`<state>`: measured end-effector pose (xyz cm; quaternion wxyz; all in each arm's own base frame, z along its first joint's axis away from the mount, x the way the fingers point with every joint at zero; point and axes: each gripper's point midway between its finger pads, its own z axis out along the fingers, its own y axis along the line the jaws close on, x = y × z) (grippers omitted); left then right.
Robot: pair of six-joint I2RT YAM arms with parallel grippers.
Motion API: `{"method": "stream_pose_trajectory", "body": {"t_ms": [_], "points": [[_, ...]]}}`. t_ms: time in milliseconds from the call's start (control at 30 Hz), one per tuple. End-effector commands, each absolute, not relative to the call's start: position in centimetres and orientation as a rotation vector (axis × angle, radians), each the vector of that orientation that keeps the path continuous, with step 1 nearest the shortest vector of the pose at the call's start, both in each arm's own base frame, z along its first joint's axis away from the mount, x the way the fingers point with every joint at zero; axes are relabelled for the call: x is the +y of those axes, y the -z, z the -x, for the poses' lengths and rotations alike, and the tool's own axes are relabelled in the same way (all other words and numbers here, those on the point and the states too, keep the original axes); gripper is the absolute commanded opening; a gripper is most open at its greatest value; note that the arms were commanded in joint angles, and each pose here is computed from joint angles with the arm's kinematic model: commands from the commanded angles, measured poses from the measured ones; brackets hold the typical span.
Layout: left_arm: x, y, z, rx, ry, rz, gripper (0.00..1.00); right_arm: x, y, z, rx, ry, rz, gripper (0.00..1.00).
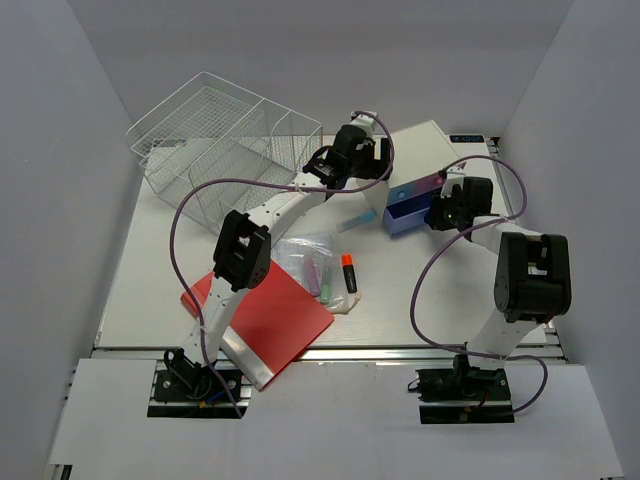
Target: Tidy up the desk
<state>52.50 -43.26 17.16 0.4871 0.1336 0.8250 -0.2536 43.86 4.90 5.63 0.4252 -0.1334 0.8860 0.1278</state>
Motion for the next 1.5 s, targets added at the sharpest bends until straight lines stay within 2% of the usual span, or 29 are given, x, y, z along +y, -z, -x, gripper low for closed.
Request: {"method": "stream_pose_trajectory", "body": {"t_ms": [0, 367, 433, 467, 500, 600, 667, 700, 733, 833, 1000, 1133, 1200, 1267, 1300, 1333, 1400, 1433, 1467], "points": [[-41.0, -11.5, -50.7, 2.19, 0.476, -0.371, 0.97, 4.3, -6.1, -41.7, 2.263, -0.29, 0.36, 0.05], [-41.4, -10.5, -50.5, 2.198, 0.517, -0.343, 0.97, 3.0, -5.3, -36.5, 2.38, -0.23, 0.185, 0.05], [-41.6, -10.6, -50.4, 2.197, 0.535, -0.347, 0.97, 3.0, -5.2, -35.9, 2.378, -0.228, 0.176, 0.09], [-41.6, -10.7, -50.4, 2.195, 0.537, -0.348, 0.97, 3.0, -5.3, -35.7, 2.371, -0.228, 0.175, 0.17], [-41.7, -10.8, -50.3, 2.193, 0.543, -0.35, 0.97, 3.1, -5.2, -35.5, 2.377, -0.24, 0.174, 0.37], [-41.7, -11.4, -50.3, 2.186, 0.542, -0.353, 0.98, 3.5, -5.9, -35.3, 2.376, -0.273, 0.158, 0.51], [-41.6, -12.3, -50.5, 2.17, 0.537, -0.352, 0.98, 4.2, -6.8, -34.9, 2.363, -0.322, 0.154, 0.53], [-41.4, -12.7, -50.7, 2.162, 0.529, -0.348, 0.98, 4.3, -7.1, -34.7, 2.358, -0.33, 0.123, 0.65], [-41.6, -13.5, -50.8, 2.146, 0.534, -0.349, 0.98, 4.2, -7.4, -34.5, 2.356, -0.328, 0.09, 0.69], [-41.5, -16.1, -51.3, 2.105, 0.525, -0.338, 0.98, 4.3, -9.5, -33.5, 2.341, -0.33, 0.051, 0.88], [-40.4, -22.0, -51.2, 2.024, 0.507, -0.316, 0.98, 7.7, -13.1, -29.8, 2.301, -0.386, 0.09, 0.89], [-36.8, -26.0, -49.6, 2.024, 0.404, -0.255, 0.98, 14.9, -15.2, -25.7, 2.3, -0.458, 0.286, 0.89], [-34.5, -26.4, -48.4, 2.059, 0.337, -0.183, 0.98, 17.6, -16.8, -25.2, 2.283, -0.471, 0.314, 0.89], [-31.4, -29.3, -46.0, 2.056, 0.301, -0.111, 0.98, 21.5, -16.1, -23.7, 2.308, -0.492, 0.448, 0.89], [-29.9, -26.4, -44.3, 2.134, 0.264, -0.081, 0.98, 23.1, -16.4, -23.3, 2.294, -0.488, 0.495, 0.89], [-28.1, -29.2, -42.3, 2.094, 0.29, -0.034, 0.98, 23.9, -14.6, -23.4, 2.347, -0.455, 0.518, 0.89], [-25.8, -28.6, -39.6, 2.116, 0.294, 0.043, 0.98, 25.0, -13.3, -23.9, 2.398, -0.437, 0.485, 0.89], [-24.2, -25.2, -37.7, 2.182, 0.247, 0.05, 0.98, 25.9, -12.2, -24.4, 2.432, -0.412, 0.478, 0.88], [-22.6, -27.2, -35.8, 2.139, 0.285, 0.093, 0.98, 26.2, -11.3, -24.7, 2.45, -0.393, 0.463, 0.87]]}}
